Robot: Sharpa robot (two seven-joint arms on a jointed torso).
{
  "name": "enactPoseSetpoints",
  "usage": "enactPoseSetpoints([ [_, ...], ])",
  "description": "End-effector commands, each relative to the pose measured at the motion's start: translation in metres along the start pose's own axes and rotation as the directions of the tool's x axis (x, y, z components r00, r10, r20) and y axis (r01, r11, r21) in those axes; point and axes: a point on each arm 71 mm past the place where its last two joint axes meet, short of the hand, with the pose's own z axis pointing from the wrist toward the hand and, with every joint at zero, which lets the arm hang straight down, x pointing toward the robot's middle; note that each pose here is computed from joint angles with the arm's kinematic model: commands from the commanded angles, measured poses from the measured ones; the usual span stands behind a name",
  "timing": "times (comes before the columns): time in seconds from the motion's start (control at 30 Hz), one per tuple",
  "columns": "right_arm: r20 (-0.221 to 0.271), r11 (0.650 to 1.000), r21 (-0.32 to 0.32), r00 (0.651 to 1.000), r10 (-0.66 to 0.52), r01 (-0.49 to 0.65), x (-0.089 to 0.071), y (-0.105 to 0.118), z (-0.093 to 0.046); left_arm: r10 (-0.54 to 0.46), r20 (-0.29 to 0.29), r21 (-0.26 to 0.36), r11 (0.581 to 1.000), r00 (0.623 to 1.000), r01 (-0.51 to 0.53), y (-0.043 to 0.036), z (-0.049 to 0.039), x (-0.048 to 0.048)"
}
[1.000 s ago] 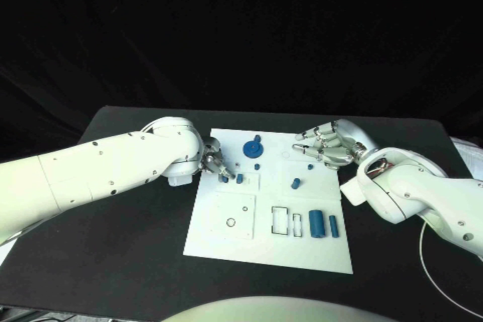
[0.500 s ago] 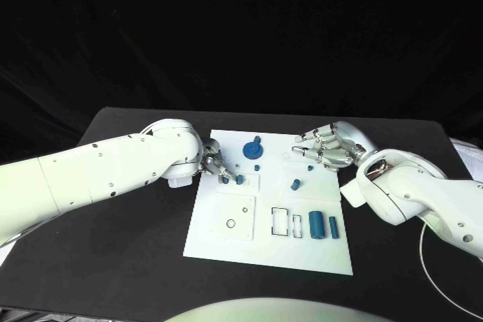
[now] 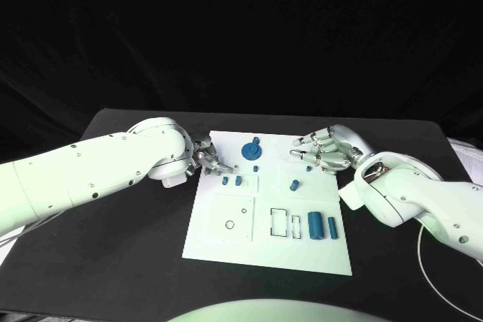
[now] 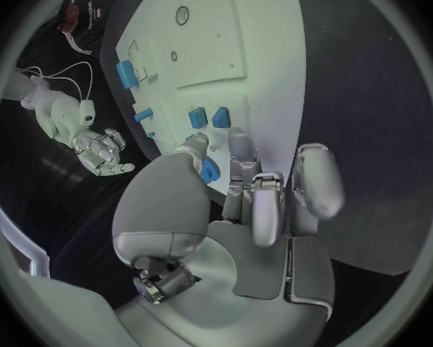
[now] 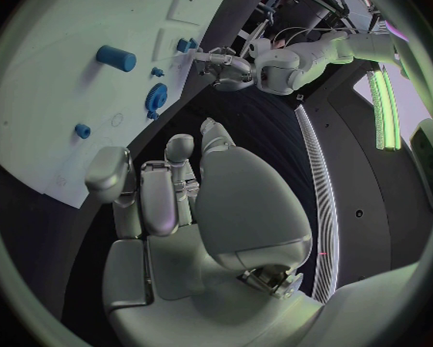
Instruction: Assemble the parts on the task board
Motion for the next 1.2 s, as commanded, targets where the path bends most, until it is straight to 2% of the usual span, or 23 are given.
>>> enactPoseSetpoints([
  [0.03, -0.017, 1.0, -0.011, 1.0, -0.003, 0.003, 0.002, 0.0, 0.0, -0.132, 0.032, 0.115, 0.985, 0.991, 0.127, -0.0075, -0.0033, -0.0043],
  [0.13, -0.018, 1.0, -0.009, 1.0, -0.002, 0.002, 0.003, -0.001, 0.0, -0.185, 0.048, 0.171, 0.97, 0.982, 0.174, -0.0093, -0.0049, -0.0078],
  [0.2, -0.018, 1.0, -0.008, 1.0, -0.002, 0.002, 0.003, -0.001, 0.0, -0.208, 0.082, 0.213, 0.959, 0.975, 0.186, -0.0107, -0.0059, -0.0115],
  [0.37, -0.018, 1.0, -0.006, 1.0, -0.001, 0.001, 0.004, -0.002, 0.0, -0.157, 0.187, 0.347, 0.934, 0.97, 0.084, -0.0207, -0.0068, -0.0193],
  [0.5, -0.015, 1.0, -0.007, 1.0, 0.001, -0.002, 0.005, -0.002, 0.001, -0.096, 0.219, 0.453, 0.891, 0.971, -0.014, -0.0339, -0.0053, -0.015],
  [0.57, -0.011, 1.0, -0.008, 1.0, 0.003, -0.003, 0.006, -0.003, 0.001, -0.062, 0.241, 0.512, 0.856, 0.969, -0.073, -0.0427, -0.0032, -0.0089],
  [0.63, -0.006, 1.0, -0.011, 1.0, 0.004, -0.004, 0.006, -0.002, 0.001, -0.034, 0.256, 0.541, 0.833, 0.966, -0.114, -0.048, -0.0014, -0.003],
  [0.73, 0.001, 1.0, -0.016, 1.0, 0.006, -0.006, 0.006, -0.002, 0.001, 0.018, 0.278, 0.561, 0.809, 0.961, -0.177, -0.0549, 0.0014, 0.0048],
  [0.9, 0.007, 1.0, -0.021, 1.0, 0.008, -0.008, 0.006, -0.002, 0.002, 0.107, 0.309, 0.551, 0.789, 0.945, -0.27, -0.063, 0.0064, 0.0127],
  [1.2, 0.005, 1.0, -0.027, 1.0, 0.01, -0.01, 0.008, -0.001, 0.002, 0.232, 0.313, 0.468, 0.806, 0.921, -0.363, -0.072, 0.017, 0.0204],
])
